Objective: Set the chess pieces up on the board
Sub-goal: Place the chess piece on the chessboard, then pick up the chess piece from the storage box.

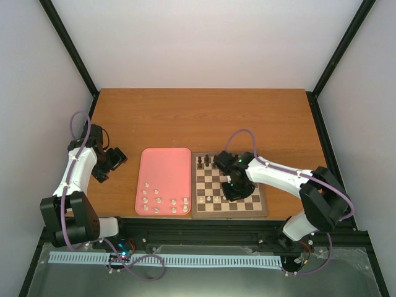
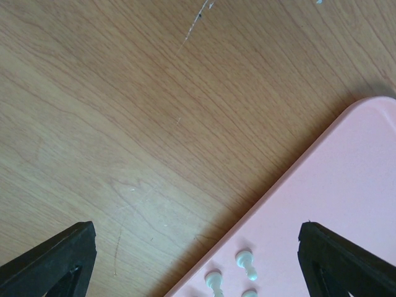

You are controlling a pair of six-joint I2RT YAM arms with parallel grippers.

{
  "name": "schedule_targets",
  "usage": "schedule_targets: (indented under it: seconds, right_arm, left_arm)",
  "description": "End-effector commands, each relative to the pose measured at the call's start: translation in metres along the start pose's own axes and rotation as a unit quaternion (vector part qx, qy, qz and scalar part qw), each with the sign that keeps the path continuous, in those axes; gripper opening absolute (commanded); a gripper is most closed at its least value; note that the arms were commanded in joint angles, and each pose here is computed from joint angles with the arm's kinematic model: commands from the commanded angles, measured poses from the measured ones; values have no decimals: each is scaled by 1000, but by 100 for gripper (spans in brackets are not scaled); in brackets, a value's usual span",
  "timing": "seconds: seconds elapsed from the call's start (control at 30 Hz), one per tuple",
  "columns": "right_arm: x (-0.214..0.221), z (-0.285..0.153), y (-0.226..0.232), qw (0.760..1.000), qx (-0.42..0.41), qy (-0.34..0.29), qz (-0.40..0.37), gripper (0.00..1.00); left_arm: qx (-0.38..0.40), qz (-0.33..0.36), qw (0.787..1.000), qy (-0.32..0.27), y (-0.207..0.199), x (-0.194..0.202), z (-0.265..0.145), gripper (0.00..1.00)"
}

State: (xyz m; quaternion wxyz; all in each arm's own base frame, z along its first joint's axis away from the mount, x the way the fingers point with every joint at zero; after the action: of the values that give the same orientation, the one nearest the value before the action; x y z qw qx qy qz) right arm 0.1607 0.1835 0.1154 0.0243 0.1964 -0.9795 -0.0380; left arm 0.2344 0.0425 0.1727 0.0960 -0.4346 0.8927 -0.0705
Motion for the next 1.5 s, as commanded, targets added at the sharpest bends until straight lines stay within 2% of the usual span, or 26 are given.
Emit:
schedule_targets:
  seconds: [0.0,0.2,0.37,0.53,0.67,0.77,0.93,1.07,1.23,1.47]
  right_arm:
    - [-1,-17,3,1000,-5,-16,-1,19]
    - [-6,-50,3,999,12,-52,2,29]
    - [-34,-82,10,995,30,-91,-16,34]
    - [-67,-95,39,992,-2,-117,-49,40]
    - [-95,-99,83,984,-38,-143,-95,42]
    - [-112,-95,124,976,-62,-152,-140,46]
    - [-138,-75,182,963,-112,-152,-191,47]
    - [-145,-46,218,954,-125,-126,-241,47]
    - [-146,-26,243,942,-142,-102,-285,49]
    - [-146,-2,250,940,-152,-69,-298,49]
  left_arm:
    - [12,-5,1000,-12,-2,-3,-5,100]
    - [14,-5,1000,-12,-2,-3,-5,100]
    - [15,-5,1000,-9,-2,-2,-4,100]
    - [18,-4,1000,-9,-3,-2,-5,100]
    - [19,-5,1000,-8,-2,-1,-6,100]
    - [21,-6,1000,-10,-2,0,-6,100]
    - [24,-7,1000,-8,-2,1,-6,100]
    - [27,-7,1000,-8,-2,2,-7,100]
    - [29,-7,1000,-9,-1,3,-8,100]
    - [32,-7,999,-7,-2,4,-7,100]
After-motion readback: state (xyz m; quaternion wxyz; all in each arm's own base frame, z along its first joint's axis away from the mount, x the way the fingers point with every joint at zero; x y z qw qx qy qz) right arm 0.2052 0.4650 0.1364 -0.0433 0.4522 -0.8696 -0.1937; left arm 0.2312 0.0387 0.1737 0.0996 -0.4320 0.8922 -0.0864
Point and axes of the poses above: each gripper's point midway between its finger pads, its own z axis out along the fingers, its own y axis along the line the jaws close on, x = y × z, the point moved 7 cm from there along -z, back along the fingers, and after that the axes turned 5 degrees about -z, right-handed, at the moved point
